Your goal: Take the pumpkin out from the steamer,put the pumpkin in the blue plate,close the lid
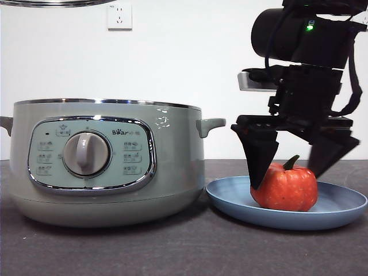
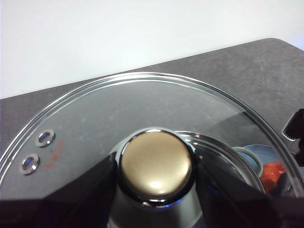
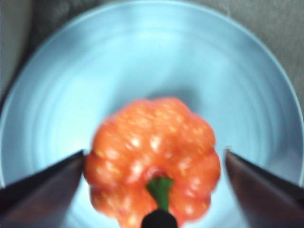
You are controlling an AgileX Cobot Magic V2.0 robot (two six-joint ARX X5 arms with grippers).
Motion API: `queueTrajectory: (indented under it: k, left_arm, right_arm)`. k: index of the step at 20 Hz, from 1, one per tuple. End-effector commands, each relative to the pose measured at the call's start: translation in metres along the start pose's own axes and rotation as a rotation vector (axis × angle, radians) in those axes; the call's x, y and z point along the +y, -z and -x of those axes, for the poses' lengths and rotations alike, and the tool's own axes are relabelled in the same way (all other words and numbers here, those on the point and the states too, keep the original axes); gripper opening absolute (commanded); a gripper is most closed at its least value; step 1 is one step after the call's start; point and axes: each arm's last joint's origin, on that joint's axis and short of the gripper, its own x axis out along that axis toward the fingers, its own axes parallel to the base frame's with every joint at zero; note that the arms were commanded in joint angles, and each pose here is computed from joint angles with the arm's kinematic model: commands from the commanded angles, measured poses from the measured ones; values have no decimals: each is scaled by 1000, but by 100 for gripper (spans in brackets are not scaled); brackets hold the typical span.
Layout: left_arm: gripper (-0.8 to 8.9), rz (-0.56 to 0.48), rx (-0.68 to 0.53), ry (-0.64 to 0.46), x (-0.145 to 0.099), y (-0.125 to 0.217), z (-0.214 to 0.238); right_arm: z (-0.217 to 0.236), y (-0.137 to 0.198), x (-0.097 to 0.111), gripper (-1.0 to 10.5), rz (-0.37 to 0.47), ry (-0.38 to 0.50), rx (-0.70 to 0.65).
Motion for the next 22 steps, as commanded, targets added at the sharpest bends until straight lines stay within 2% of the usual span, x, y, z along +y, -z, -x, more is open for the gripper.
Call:
queueTrajectory:
  k: [1, 9, 13, 17, 22]
  left_arm:
    - [-8, 9, -43, 12, -1, -7, -5]
    - [-8, -6, 109, 95, -12, 3, -74]
    - [-8, -9, 195, 122, -17, 15, -110]
    - [-8, -20, 278, 150, -24, 29, -138]
    - [-8, -55, 371, 162, -30, 46, -160]
  right_arm:
    - [16, 1, -2, 599, -17, -4, -44]
    - [108, 19, -14, 596, -58, -10, -277]
    - [140, 30, -23, 596, -87, -4, -388]
    - [155, 37, -30, 595, -113, 8, -448]
    - [156, 40, -33, 595, -127, 20, -433]
